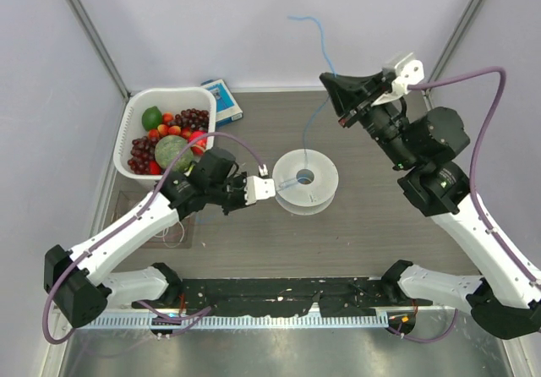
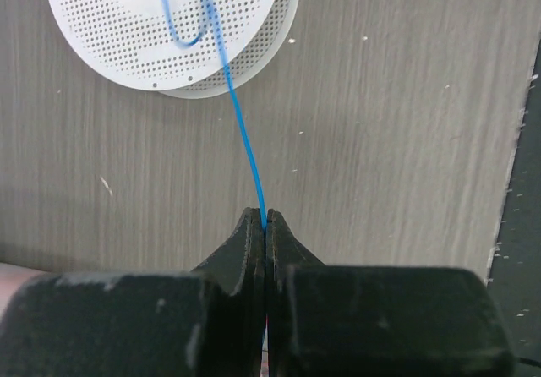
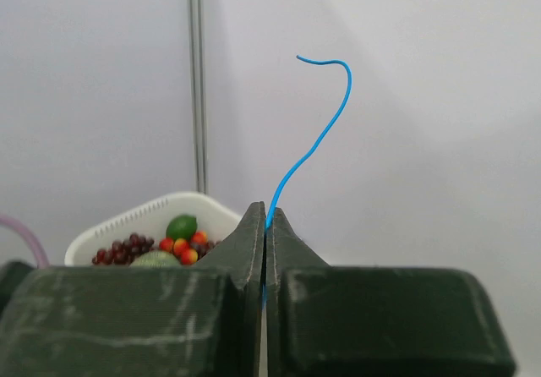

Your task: Wrap the cables

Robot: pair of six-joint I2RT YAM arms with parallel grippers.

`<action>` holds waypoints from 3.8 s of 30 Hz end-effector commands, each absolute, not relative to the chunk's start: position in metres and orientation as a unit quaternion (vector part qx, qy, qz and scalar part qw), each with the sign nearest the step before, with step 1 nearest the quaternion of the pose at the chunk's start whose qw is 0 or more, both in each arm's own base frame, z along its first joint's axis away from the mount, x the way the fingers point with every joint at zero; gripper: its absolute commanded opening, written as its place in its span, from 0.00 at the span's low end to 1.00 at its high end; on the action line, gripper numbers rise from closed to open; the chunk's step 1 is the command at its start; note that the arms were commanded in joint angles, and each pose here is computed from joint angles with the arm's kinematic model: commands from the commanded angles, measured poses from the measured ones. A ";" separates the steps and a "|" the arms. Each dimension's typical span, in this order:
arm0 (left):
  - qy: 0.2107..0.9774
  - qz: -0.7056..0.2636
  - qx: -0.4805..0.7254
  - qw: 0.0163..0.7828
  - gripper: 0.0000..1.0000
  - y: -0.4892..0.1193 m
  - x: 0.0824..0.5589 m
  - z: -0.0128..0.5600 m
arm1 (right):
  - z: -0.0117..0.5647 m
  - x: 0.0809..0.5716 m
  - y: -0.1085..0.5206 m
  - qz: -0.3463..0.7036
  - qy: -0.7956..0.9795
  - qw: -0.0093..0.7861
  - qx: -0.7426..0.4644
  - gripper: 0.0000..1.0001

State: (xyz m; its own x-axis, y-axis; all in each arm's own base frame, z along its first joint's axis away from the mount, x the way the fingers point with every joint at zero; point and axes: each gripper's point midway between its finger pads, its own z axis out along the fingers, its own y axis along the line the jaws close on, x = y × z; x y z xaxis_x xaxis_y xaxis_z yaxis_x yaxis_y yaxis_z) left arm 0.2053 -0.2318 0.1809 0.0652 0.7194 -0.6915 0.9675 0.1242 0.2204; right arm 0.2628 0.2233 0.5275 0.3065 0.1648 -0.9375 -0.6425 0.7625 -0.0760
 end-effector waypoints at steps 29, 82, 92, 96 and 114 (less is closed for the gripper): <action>0.612 -0.350 0.463 0.537 0.86 -0.259 0.221 0.321 | 0.726 0.256 0.194 0.240 0.313 0.912 -0.114 0.01; 0.639 -0.479 0.424 0.426 0.28 -0.354 0.245 0.238 | 0.739 0.261 0.152 0.135 0.296 0.944 -0.055 0.01; 0.631 -0.433 0.452 0.458 0.80 -0.410 0.251 0.171 | 0.751 0.259 0.155 0.135 0.282 0.948 -0.060 0.01; 0.631 -0.433 0.450 0.461 0.87 -0.428 0.267 0.153 | 0.753 0.259 0.157 0.139 0.281 0.948 -0.064 0.01; 0.657 -0.477 0.407 0.419 0.00 -0.378 0.257 0.244 | 0.726 0.261 0.155 0.112 0.310 0.940 -0.085 0.01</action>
